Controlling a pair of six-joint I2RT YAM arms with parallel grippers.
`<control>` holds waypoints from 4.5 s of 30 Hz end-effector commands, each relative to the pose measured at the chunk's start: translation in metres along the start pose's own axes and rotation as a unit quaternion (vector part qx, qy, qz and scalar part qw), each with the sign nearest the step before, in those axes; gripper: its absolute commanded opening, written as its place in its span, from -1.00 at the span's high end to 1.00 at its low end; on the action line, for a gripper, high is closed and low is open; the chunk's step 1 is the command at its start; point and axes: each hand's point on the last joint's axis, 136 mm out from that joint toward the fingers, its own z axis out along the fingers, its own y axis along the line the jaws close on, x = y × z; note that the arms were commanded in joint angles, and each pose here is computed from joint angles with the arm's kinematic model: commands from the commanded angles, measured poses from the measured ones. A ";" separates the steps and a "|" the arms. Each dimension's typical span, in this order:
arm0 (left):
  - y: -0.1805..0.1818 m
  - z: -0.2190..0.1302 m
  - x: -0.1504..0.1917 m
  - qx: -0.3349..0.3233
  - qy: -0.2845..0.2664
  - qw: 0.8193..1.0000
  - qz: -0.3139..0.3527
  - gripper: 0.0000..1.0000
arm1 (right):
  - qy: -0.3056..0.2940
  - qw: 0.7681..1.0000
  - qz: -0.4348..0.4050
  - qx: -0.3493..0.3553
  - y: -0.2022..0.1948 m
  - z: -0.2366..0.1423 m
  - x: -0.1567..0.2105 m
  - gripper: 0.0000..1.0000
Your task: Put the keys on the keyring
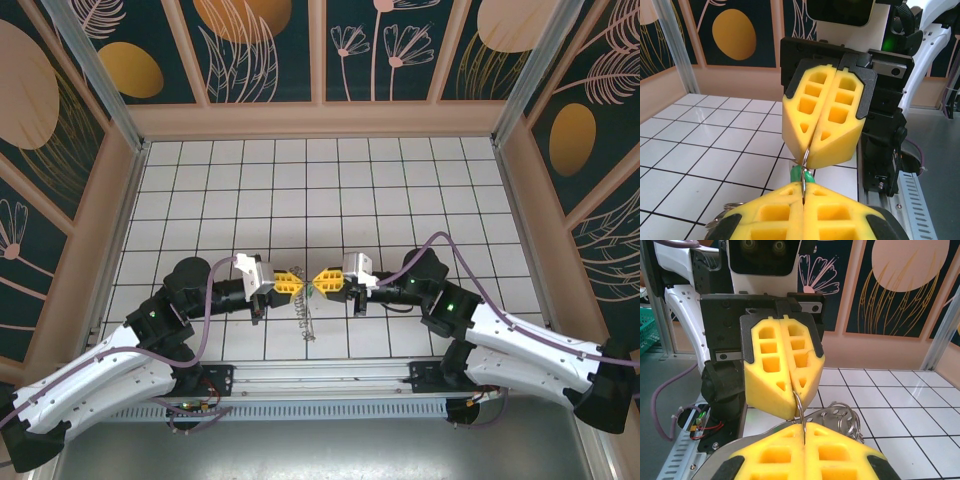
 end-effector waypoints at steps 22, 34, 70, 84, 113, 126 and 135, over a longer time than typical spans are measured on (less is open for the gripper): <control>-0.004 -0.002 -0.016 0.009 -0.023 0.999 0.021 1.00 | -0.026 0.999 -0.013 -0.018 0.006 0.002 -0.026 1.00; -0.005 -0.003 -0.017 0.011 -0.024 0.999 0.022 1.00 | -0.029 0.999 -0.015 0.002 0.001 -0.001 -0.026 1.00; -0.008 -0.002 -0.017 0.021 -0.024 0.999 0.024 1.00 | -0.008 1.000 -0.008 -0.029 0.010 0.000 -0.024 1.00; -0.011 -0.001 -0.016 0.031 -0.023 0.999 0.022 1.00 | -0.009 1.000 -0.007 -0.024 0.008 0.000 -0.023 1.00; -0.011 -0.001 -0.016 0.032 -0.023 0.999 0.023 1.00 | -0.013 1.000 -0.008 -0.017 0.004 0.003 -0.026 1.00; -0.012 -0.001 -0.016 0.035 -0.023 0.999 0.023 1.00 | -0.010 1.000 -0.005 -0.007 0.003 -0.002 -0.023 1.00; -0.012 -0.001 -0.016 0.034 -0.023 0.999 0.023 1.00 | -0.009 1.000 -0.004 -0.020 0.006 0.000 -0.020 1.00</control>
